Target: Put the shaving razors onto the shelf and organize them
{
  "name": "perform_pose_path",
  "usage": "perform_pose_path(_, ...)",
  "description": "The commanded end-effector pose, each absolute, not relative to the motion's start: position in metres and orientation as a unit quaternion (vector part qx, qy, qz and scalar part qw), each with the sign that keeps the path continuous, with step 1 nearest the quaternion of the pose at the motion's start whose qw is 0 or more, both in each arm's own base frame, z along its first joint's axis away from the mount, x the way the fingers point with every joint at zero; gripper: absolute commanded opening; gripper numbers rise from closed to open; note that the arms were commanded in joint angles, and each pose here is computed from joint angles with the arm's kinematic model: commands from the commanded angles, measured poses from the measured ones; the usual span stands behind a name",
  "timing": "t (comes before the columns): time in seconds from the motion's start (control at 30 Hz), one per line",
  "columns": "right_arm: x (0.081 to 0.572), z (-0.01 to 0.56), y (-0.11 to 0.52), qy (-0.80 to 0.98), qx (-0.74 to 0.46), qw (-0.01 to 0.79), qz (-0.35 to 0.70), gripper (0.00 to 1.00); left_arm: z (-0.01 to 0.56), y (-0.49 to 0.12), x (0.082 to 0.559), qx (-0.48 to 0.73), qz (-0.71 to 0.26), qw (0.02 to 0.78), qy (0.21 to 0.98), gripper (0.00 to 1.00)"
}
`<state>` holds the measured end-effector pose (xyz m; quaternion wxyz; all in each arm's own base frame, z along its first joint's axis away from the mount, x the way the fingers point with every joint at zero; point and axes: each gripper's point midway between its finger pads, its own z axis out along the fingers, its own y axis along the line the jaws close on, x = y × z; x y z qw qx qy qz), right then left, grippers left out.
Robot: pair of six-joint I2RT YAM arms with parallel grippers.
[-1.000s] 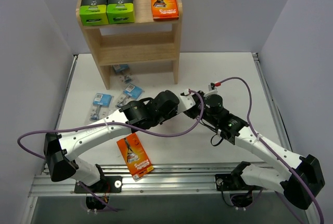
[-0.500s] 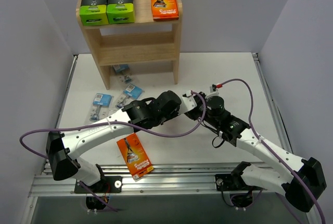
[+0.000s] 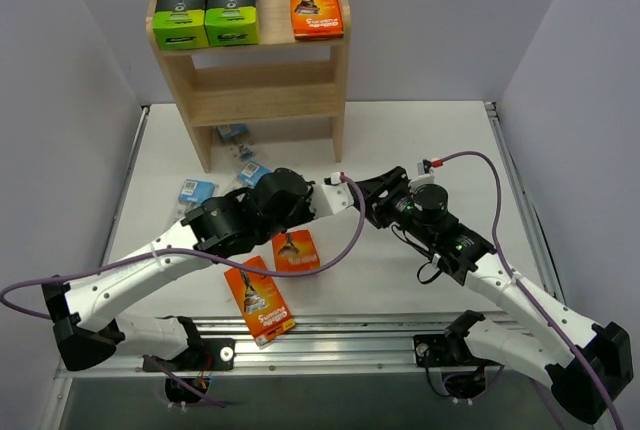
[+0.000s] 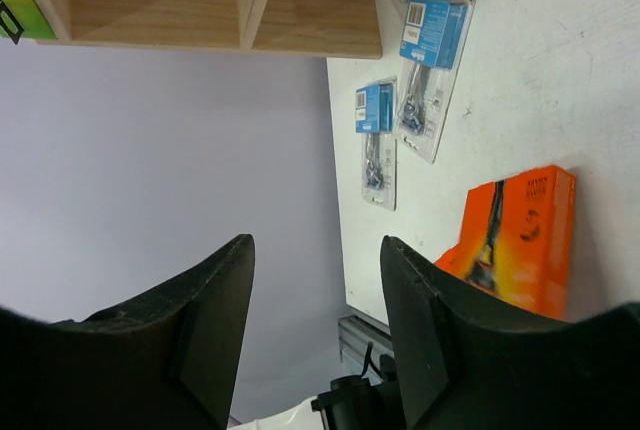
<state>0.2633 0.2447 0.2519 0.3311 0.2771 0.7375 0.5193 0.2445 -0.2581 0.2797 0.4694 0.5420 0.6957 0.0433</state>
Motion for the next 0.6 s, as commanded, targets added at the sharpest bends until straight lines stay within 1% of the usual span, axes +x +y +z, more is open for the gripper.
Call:
perform_pose_path(0.0,0.261,0.255,0.238,0.736,0.269,0.337,0.522,0.49,0.326,-0.255,0.246,0.534,0.012,0.524,0.663,0.02)
perform_pose_path(0.1,0.265,0.250,0.233,0.740,0.266,0.344,0.513,0.50,0.339,-0.252,0.243,0.537,-0.018,0.527,0.658,0.02)
perform_pose_path(0.17,0.263,0.245,0.233,0.747,0.253,0.341,0.511,0.55,0.339,-0.247,0.245,0.530,-0.023,0.526,0.665,0.02)
perform_pose_path(0.27,0.256,0.225,0.236,0.769,0.235,0.320,0.501,0.60,0.329,-0.242,0.247,0.520,-0.022,0.522,0.676,0.02)
perform_pose_path(0.33,0.248,0.199,0.236,0.790,0.219,0.304,0.486,0.62,0.329,-0.238,0.247,0.497,-0.028,0.533,0.685,0.06)
perform_pose_path(0.37,0.239,0.190,0.240,0.798,0.207,0.286,0.488,0.62,0.323,-0.238,0.248,0.484,-0.031,0.538,0.690,0.10)
perform_pose_path(0.4,0.233,0.181,0.241,0.806,0.194,0.279,0.485,0.62,0.325,-0.234,0.248,0.468,-0.033,0.547,0.693,0.17)
perform_pose_path(0.47,0.217,0.152,0.239,0.825,0.182,0.254,0.471,0.61,0.325,-0.235,0.248,0.439,-0.053,0.561,0.700,0.25)
perform_pose_path(0.5,0.207,0.146,0.242,0.831,0.169,0.248,0.469,0.61,0.316,-0.230,0.247,0.428,-0.051,0.562,0.706,0.34)
perform_pose_path(0.53,0.201,0.139,0.243,0.838,0.155,0.248,0.461,0.61,0.314,-0.230,0.246,0.407,-0.062,0.566,0.714,0.52)
perform_pose_path(0.57,0.193,0.126,0.241,0.851,0.151,0.237,0.443,0.61,0.317,-0.230,0.249,0.389,-0.069,0.580,0.712,0.58)
